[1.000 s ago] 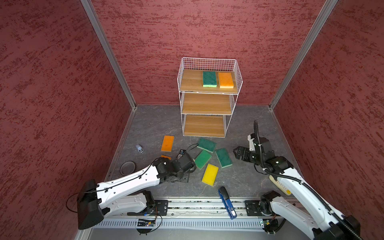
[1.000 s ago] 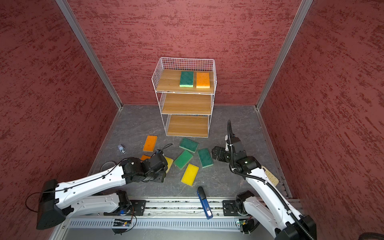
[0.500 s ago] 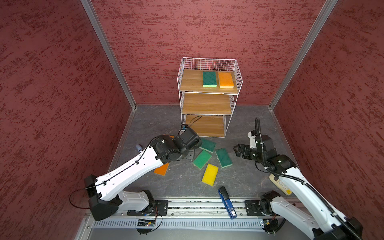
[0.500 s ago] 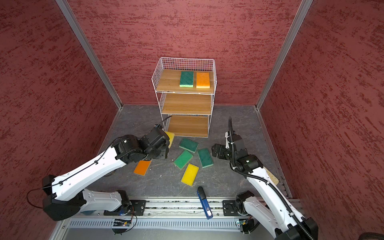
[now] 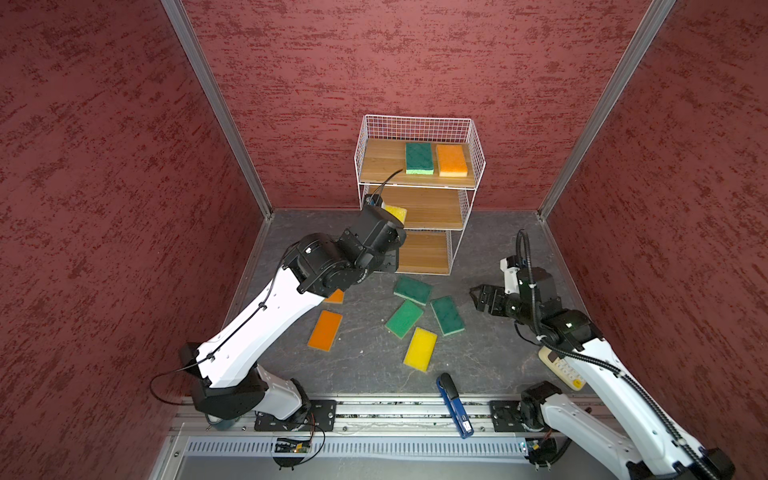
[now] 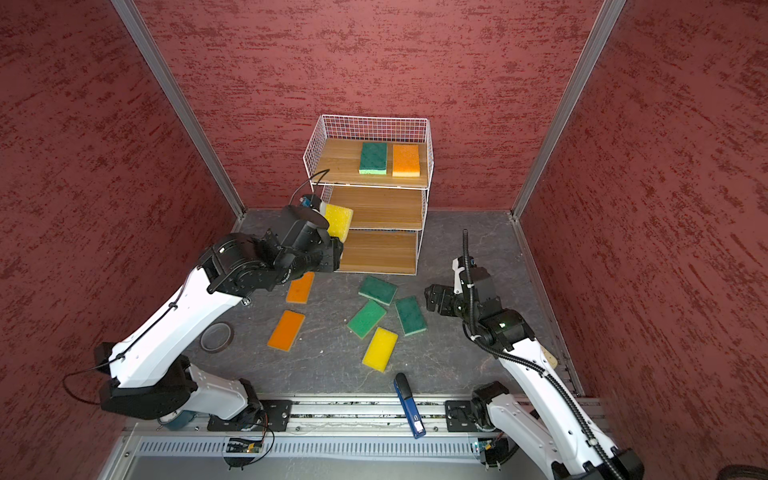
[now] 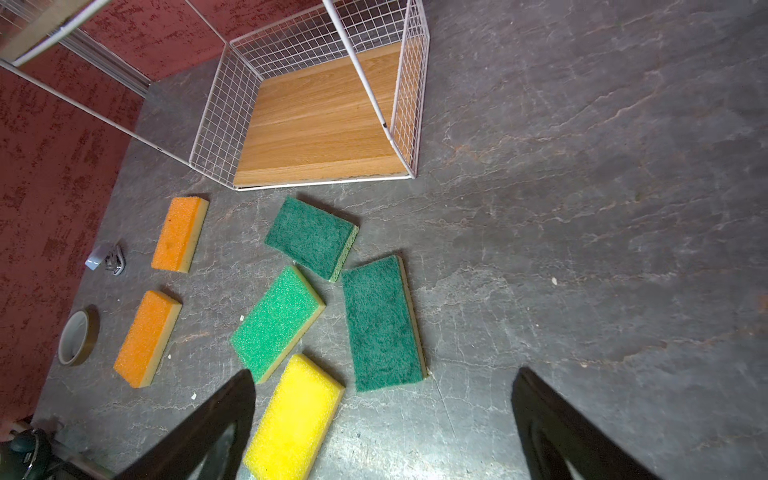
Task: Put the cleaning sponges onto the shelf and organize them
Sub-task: 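Raise the yellow sponge with the left gripper up to the top shelf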
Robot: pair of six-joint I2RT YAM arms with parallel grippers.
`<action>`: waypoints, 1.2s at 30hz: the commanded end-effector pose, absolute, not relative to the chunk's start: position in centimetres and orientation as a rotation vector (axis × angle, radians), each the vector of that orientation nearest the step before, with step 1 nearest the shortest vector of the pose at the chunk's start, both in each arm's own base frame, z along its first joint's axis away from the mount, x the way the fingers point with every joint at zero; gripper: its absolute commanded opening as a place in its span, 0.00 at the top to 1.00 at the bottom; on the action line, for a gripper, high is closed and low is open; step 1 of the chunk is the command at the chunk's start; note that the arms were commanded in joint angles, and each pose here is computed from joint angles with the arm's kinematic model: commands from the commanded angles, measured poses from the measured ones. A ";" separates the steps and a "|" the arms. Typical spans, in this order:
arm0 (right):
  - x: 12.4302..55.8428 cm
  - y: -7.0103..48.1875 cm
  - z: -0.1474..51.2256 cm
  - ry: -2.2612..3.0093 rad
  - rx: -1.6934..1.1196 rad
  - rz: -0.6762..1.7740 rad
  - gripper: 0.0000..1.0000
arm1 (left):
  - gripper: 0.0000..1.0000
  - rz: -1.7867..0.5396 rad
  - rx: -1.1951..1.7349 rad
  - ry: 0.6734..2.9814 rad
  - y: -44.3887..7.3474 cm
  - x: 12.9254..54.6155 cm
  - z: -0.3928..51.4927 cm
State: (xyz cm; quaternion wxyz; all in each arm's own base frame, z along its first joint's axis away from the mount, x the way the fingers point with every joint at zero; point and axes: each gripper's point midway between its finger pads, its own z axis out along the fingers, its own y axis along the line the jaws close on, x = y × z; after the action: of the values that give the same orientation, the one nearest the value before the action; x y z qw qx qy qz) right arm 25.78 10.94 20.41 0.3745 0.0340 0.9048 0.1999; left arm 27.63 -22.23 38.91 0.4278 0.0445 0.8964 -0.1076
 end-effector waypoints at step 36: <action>27.2 10.9 21.3 2.345 0.059 0.454 0.03 | 0.43 -0.314 -0.046 1.883 -21.8 41.7 48.0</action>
State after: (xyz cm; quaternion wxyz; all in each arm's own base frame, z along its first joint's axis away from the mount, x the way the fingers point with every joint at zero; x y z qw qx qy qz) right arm 26.33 11.13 19.98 0.3497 0.0227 0.9186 0.1829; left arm 41.04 -21.16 46.19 0.5578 -0.0092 0.8240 -0.0996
